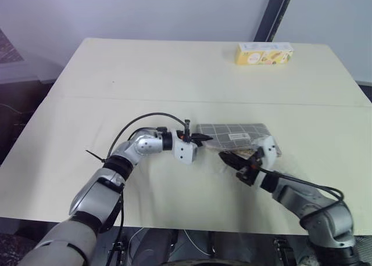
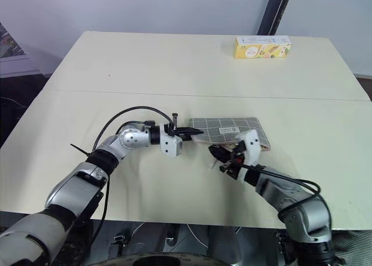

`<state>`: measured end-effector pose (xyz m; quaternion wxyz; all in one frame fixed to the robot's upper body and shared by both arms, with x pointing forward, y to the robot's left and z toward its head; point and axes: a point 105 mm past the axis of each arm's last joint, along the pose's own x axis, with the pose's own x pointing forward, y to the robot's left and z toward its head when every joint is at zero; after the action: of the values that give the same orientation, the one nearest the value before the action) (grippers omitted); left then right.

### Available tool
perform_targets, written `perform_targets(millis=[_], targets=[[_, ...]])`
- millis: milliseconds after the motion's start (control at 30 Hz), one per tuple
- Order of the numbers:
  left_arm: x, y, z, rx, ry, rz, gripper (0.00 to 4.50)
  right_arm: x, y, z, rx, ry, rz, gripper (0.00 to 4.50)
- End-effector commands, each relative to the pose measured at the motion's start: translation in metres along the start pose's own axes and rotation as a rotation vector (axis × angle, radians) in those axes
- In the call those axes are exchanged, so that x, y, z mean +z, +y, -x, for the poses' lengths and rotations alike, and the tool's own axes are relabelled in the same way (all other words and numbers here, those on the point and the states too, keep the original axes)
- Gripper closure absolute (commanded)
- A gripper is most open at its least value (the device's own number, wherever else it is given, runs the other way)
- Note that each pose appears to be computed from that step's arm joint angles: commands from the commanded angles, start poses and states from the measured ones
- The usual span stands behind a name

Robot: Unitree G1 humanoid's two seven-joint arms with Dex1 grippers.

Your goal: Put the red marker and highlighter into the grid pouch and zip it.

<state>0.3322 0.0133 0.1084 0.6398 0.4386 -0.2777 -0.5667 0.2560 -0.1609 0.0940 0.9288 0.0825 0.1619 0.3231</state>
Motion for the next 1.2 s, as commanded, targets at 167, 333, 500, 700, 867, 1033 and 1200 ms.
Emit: perform_targets(millis=[167, 333, 500, 700, 867, 1033, 1200], targets=[[-0.021, 0.015, 0.026, 0.099, 0.081, 0.131, 4.5, 0.01, -0.065, 0.063, -0.256, 0.039, 0.141, 4.48], [-0.022, 0.02, 0.025, 0.146, 0.045, 0.297, 3.82, 0.009, -0.064, 0.061, -0.25, 0.035, 0.151, 3.83], [-0.01, 0.032, 0.027, 0.205, -0.054, 0.445, 1.51, 0.014, -0.062, 0.058, -0.242, 0.027, 0.177, 1.45], [-0.005, 0.034, 0.06, 0.174, -0.063, 0.603, 0.49, 0.01, -0.037, 0.069, -0.098, 0.088, 0.186, 0.03], [-0.032, 0.041, 0.105, 0.314, 0.084, 0.66, 0.49, 0.012, -0.018, 0.084, -0.004, 0.119, 0.192, 0.03], [-0.047, 0.055, 0.134, 0.492, 0.123, 0.775, 0.49, 0.025, 0.01, 0.083, 0.124, 0.084, 0.195, 0.03], [-0.067, 0.061, 0.152, 0.644, 0.202, 0.861, 0.49, 0.017, 0.027, 0.067, 0.19, 0.105, 0.261, 0.03]])
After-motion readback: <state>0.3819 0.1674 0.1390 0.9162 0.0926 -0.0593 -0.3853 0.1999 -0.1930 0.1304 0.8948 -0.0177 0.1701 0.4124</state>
